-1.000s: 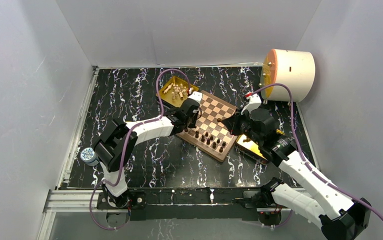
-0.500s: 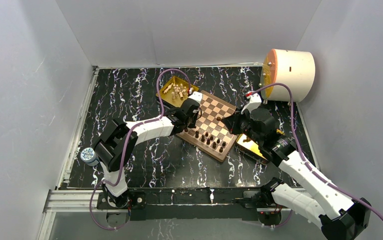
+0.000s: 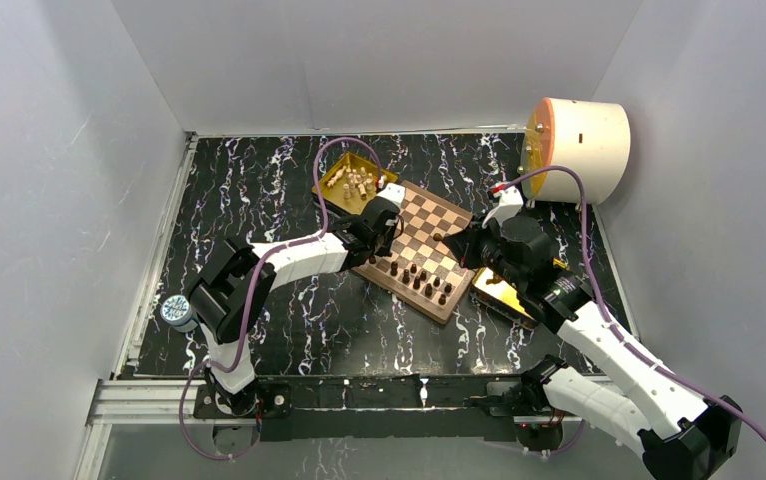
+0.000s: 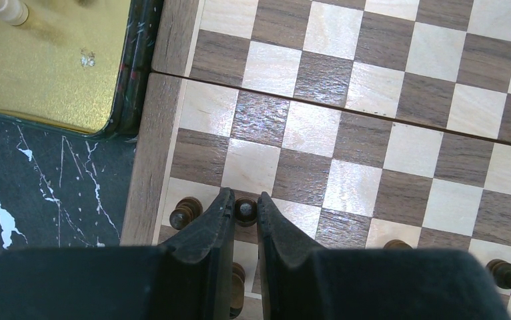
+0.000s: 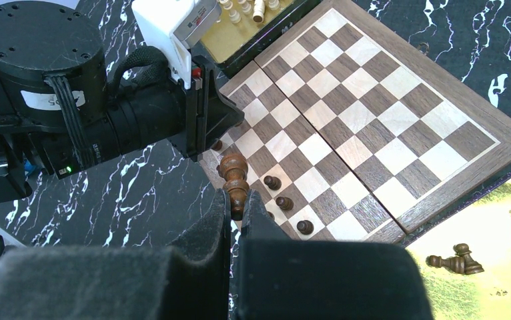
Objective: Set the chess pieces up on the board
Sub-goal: Place the chess piece on the chessboard.
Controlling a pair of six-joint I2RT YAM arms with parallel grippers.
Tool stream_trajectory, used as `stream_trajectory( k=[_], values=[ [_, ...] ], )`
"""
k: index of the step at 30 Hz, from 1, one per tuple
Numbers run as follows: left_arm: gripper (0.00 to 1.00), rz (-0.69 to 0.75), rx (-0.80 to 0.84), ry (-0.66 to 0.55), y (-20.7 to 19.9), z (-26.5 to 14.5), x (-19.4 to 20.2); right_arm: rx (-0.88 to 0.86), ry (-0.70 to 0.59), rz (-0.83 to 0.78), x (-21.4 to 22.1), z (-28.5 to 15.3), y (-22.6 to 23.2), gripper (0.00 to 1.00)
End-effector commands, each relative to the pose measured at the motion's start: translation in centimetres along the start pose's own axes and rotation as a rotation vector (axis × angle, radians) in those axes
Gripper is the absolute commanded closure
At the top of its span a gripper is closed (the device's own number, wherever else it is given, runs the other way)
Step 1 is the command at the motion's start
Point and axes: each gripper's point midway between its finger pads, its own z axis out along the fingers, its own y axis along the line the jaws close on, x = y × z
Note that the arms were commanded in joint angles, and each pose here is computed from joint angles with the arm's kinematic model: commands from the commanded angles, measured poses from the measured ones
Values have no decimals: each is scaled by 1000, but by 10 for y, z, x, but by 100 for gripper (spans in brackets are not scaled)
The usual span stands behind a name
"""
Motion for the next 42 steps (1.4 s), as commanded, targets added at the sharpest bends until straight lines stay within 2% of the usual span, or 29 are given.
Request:
stream_trajectory(
  k=[1,16,32,42],
  values=[
    [92,0,-15,1,4,-2,0,-33,-59,4,-14,0,8,100],
    [87,6,-32,45,7,-2,8,-38,-68,6,-15,-1,9,100],
    [86,18,-20,37,5,1,7,-40,-70,9,-14,-1,9,100],
    [80,15,-7,11,2,2,3,-41,-66,8,-13,1,9,100]
  ],
)
